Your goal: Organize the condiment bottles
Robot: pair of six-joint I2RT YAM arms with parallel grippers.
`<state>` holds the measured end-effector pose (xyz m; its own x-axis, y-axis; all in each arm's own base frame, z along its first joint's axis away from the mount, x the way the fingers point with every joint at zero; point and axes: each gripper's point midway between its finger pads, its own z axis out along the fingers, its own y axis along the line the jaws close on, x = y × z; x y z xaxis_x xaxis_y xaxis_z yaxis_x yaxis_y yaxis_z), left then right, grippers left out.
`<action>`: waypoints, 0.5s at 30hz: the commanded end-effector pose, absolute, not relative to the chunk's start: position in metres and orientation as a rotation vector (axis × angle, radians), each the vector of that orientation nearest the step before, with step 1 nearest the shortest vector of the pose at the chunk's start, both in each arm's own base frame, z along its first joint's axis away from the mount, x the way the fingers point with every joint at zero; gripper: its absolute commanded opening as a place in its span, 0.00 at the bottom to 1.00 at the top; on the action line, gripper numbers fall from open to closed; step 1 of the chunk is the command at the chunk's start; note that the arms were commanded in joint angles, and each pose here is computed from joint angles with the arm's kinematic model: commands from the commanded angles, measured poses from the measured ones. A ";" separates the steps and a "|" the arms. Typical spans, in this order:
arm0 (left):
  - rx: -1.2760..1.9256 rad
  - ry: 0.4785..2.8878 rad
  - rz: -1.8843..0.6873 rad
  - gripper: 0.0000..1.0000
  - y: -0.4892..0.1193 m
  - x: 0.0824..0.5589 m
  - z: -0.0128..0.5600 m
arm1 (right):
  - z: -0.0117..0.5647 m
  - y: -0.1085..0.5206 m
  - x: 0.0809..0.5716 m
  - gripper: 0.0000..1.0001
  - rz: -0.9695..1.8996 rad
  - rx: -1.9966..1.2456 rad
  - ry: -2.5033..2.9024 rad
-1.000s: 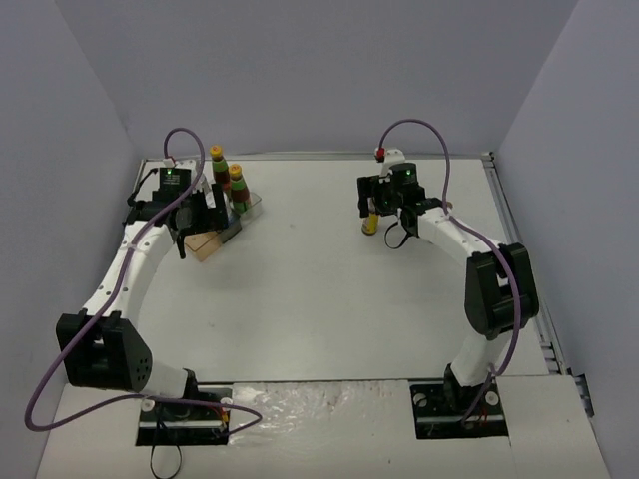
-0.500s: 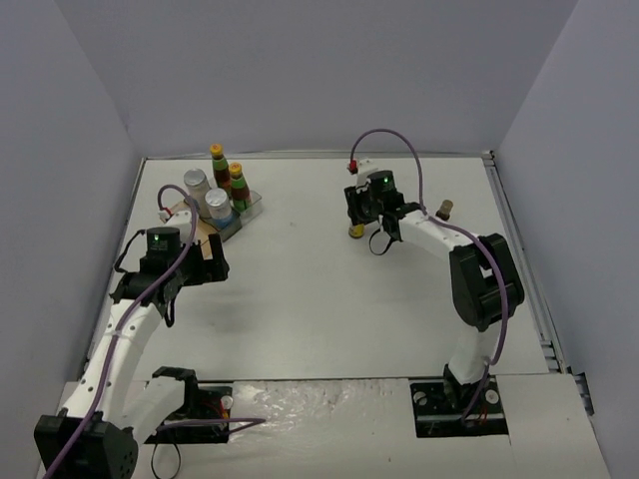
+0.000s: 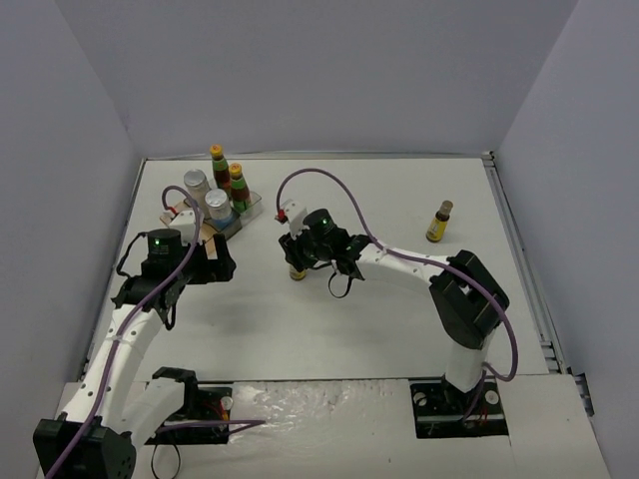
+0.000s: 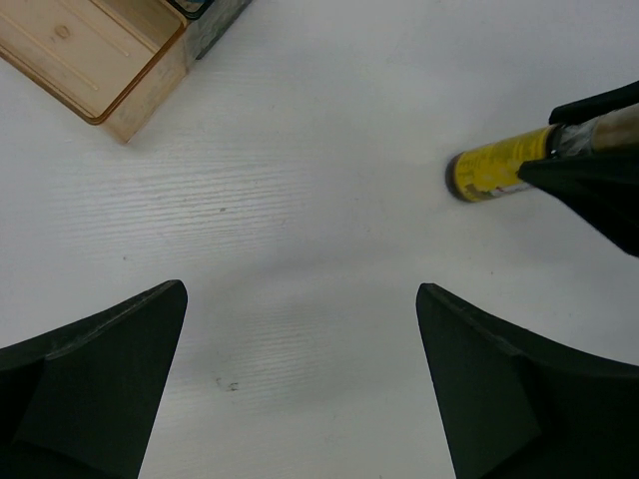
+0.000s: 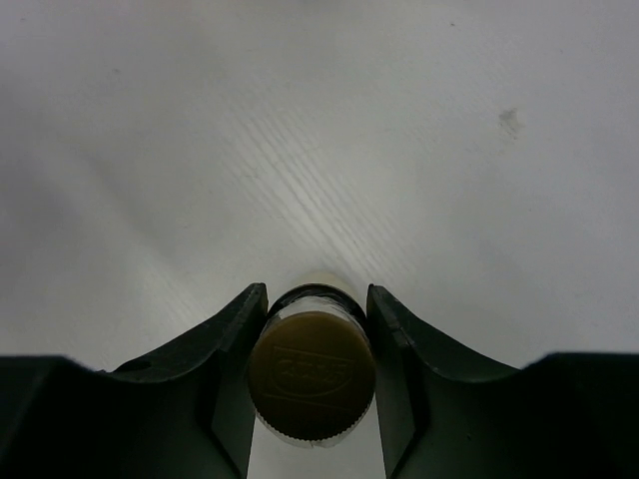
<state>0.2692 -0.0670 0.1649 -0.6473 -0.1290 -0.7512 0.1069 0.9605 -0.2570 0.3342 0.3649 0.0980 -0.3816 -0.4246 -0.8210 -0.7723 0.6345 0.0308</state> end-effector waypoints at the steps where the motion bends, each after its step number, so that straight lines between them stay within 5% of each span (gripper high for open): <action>1: 0.057 2.124 -0.407 0.97 -0.082 0.280 0.196 | 0.133 0.403 0.331 0.15 0.599 -0.930 1.869; 8: 0.133 2.098 -0.429 0.97 -0.104 0.276 0.212 | 0.153 0.403 0.322 0.68 0.593 -0.930 1.847; 15: 0.180 2.069 -0.471 0.97 -0.134 0.282 0.222 | 0.198 0.367 0.316 0.93 0.520 -0.864 1.824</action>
<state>0.2556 -0.1143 0.1719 -0.6392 -0.0217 -0.7687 0.2724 0.9284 -0.2527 0.3072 0.3857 0.1142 -0.3283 -0.4408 -0.8355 -0.8070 0.5906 0.0055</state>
